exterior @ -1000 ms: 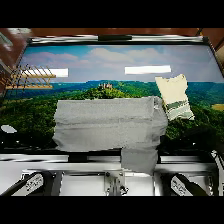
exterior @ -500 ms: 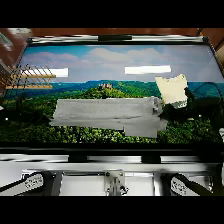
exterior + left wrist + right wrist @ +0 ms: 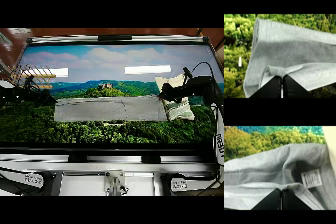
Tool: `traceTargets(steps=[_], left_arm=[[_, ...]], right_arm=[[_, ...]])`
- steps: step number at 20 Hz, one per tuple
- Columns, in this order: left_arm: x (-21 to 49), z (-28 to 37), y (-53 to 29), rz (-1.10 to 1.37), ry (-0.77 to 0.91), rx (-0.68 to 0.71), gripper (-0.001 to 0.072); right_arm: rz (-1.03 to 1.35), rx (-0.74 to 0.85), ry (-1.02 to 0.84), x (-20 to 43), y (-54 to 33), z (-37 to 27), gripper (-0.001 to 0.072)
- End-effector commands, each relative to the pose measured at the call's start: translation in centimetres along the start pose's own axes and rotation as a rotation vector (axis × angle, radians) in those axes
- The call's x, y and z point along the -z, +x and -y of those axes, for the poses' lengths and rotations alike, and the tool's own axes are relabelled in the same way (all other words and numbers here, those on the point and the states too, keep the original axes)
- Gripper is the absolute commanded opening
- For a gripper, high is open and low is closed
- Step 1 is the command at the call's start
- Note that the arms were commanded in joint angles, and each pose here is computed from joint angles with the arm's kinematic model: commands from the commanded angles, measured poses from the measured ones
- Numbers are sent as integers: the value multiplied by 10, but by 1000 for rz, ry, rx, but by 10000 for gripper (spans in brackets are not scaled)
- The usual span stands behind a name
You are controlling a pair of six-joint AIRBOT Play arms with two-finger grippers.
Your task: Fold the shirts.
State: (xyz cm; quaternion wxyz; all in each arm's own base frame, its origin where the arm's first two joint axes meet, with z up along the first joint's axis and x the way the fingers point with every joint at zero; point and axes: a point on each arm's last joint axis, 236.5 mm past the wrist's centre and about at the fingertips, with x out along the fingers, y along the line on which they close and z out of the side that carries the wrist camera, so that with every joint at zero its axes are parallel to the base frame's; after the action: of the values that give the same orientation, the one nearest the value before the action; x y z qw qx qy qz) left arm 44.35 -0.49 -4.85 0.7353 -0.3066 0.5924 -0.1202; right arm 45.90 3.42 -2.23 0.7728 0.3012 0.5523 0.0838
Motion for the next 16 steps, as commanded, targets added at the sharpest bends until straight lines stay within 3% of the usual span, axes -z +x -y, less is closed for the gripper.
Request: traceTargets(steps=[1, 2, 3, 4, 5, 7, 9, 10, 13, 16], left_arm=[[-6, -4, 26, -41, -44, 8, 88], [-4, -5, 30, -50, -47, 8, 316], [-3, -4, 31, -54, -52, 9, 544], [-1, -2, 29, -63, -46, 12, 645], [0, 1, 25, -73, -40, 18, 645], [1, 9, 12, -94, -21, 34, 645], [3, 18, -5, -105, 4, 43, 644], [5, 20, -14, -103, 16, 39, 644], [14, 17, -35, -112, 63, -27, 644], [19, 24, -48, -109, 88, -38, 643]], right_arm=[[-15, 20, 14, -5, 21, 11, 61], [-29, 21, 19, -2, 25, 14, 85], [-36, 19, 22, -1, 26, 14, 209], [-49, 11, 13, 2, 25, 11, 462], [-78, 4, -28, 7, 19, 8, 510], [-136, 30, -105, 19, -3, 9, 510], [-215, 157, -139, 39, -31, 35, 533], [-273, 232, -112, 53, -45, 52, 624], [-389, 226, -34, 100, -53, 70, 624], [-294, 145, 40, 113, -26, 72, 624]])
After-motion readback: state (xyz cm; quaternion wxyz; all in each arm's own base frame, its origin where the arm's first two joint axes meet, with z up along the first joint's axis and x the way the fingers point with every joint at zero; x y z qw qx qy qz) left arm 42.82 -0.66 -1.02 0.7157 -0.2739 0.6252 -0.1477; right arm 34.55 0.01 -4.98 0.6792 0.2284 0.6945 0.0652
